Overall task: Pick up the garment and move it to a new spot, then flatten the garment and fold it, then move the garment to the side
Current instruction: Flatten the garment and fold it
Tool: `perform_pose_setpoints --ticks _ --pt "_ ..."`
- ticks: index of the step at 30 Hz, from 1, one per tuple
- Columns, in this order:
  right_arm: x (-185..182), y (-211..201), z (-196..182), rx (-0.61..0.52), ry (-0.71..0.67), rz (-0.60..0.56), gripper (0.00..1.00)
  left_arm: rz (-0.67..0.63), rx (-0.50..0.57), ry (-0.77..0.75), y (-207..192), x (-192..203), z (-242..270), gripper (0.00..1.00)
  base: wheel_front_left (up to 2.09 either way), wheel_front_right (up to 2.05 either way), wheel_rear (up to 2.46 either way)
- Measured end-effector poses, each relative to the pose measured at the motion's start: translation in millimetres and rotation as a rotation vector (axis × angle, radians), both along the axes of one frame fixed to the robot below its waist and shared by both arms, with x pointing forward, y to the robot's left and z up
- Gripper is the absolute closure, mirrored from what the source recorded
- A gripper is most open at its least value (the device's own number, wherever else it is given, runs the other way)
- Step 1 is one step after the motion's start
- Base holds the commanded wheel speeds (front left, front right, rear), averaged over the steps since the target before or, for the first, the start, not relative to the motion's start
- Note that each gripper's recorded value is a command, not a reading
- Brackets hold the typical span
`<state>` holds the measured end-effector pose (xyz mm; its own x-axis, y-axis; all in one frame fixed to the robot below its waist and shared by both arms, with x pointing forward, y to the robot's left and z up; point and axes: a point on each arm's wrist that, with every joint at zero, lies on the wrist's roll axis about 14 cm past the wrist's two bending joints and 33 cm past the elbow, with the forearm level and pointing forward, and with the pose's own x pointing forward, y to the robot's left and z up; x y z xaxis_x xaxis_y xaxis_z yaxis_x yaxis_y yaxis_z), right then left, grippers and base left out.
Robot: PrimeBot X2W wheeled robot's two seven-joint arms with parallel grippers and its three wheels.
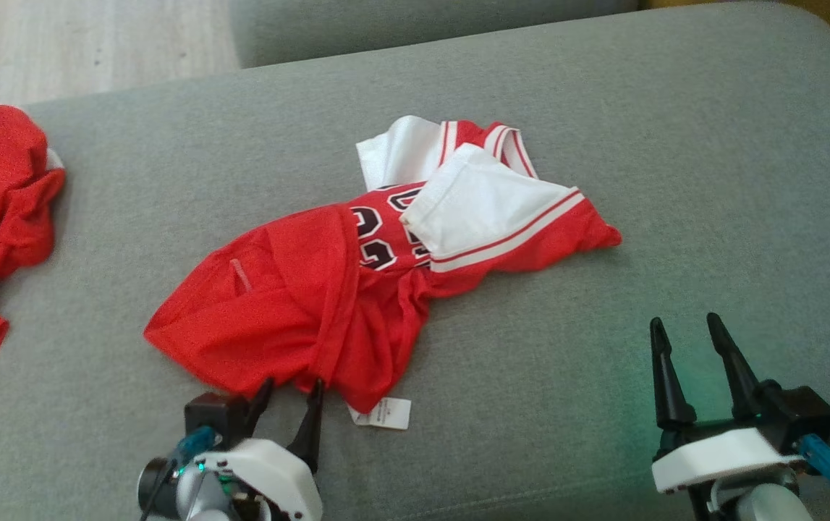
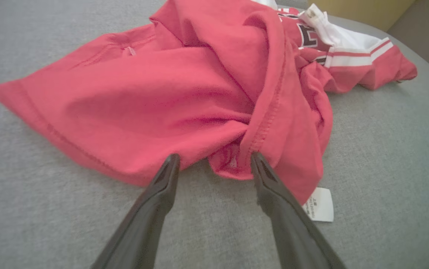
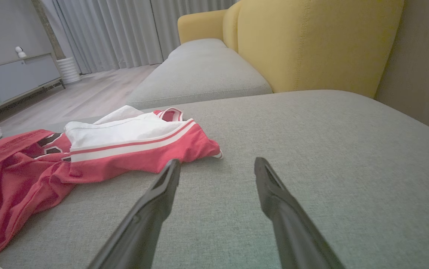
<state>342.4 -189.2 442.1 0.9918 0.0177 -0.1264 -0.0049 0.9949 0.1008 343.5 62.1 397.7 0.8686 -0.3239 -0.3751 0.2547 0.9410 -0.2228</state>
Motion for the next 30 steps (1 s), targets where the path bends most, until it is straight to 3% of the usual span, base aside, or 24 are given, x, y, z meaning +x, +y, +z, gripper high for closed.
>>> perform_pose_setpoints --ticks 6,16,17,19,24,30 --pt "-7.3 -12.2 -2.0 -0.004 0.01 -0.041 0.0 -0.099 0.067 0.098 -11.9 -9.6 -28.1 0.0 0.0 0.0 0.0" --pt "-11.9 -19.6 -5.8 -0.006 0.024 -0.066 0.0 -0.13 0.088 0.054 -17.9 4.8 -27.0 0.0 0.0 0.0 0.0" --pt "-11.9 -19.6 -6.0 -0.006 0.025 -0.066 0.0 -0.133 0.089 0.054 -17.9 5.3 -27.9 0.21 0.0 0.0 0.0" --pt "-11.5 -19.4 -6.1 -0.006 0.025 -0.065 0.0 -0.139 0.092 0.057 -17.8 6.8 -29.0 1.0 0.0 0.0 0.0" --pt "-7.7 -20.0 -4.8 -0.006 0.019 -0.064 0.0 -0.144 0.07 0.086 -19.7 1.7 -26.4 1.0 0.0 0.0 0.0" --pt "0.1 -5.9 -3.2 0.0 0.01 -0.017 0.0 -0.14 -0.051 0.148 -22.7 -18.2 -6.1 1.0 0.0 0.0 0.0"
